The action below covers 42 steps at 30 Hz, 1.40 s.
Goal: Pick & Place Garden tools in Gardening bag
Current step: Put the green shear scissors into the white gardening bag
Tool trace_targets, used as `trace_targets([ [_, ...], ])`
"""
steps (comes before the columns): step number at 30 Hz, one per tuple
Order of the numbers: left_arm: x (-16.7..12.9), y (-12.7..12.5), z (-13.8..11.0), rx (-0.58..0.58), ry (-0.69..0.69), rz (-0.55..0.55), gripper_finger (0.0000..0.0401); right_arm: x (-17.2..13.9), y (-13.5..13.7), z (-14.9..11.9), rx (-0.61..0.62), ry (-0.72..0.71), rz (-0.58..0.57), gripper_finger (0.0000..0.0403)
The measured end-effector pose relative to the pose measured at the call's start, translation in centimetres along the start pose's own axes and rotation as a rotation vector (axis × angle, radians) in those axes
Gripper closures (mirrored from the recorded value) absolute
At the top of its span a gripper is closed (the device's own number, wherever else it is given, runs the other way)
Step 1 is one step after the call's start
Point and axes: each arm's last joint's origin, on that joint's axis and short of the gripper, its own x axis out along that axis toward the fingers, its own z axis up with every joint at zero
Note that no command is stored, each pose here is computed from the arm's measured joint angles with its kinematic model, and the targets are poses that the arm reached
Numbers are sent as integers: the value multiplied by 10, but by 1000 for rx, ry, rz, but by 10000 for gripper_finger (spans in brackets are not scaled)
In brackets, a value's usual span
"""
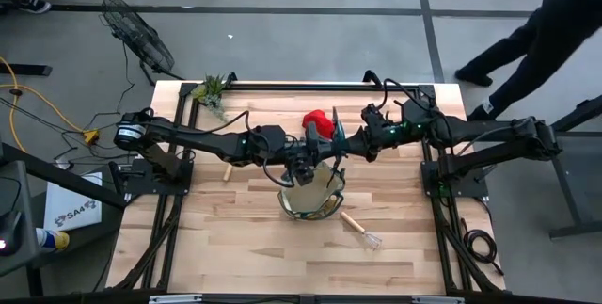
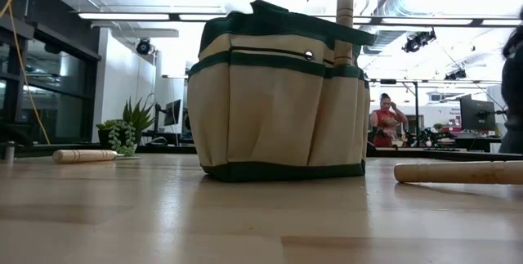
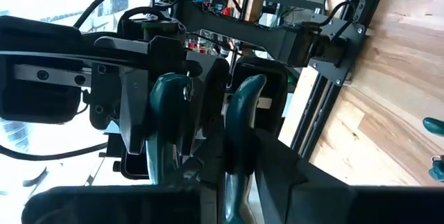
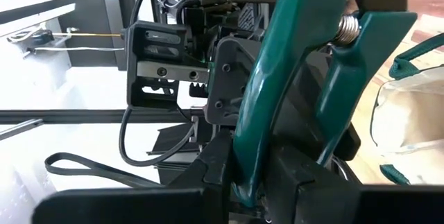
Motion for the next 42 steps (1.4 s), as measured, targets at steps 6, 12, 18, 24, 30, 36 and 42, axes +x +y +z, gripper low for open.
trace_targets([
  [6,0,0,0,-19,-2,-1,357,0,0,0,9,9,5,315],
  [12,0,-1,0,-17,6,-8,357,0,2,-3,10,27,14,238],
  [18,0,-1,-1,-22,58,3,357,-2,3,-7,1,41,17,200],
  [24,0,-2,-2,-38,73,0,357,-7,3,-5,-8,35,-12,192],
  [30,0,-2,-3,-39,106,9,357,-18,1,-8,0,42,-71,192],
  [36,0,-1,-3,-41,114,11,357,-29,5,-11,-12,34,-70,192],
  [42,0,-1,-4,-49,151,21,358,-42,7,-15,-13,28,-93,192],
])
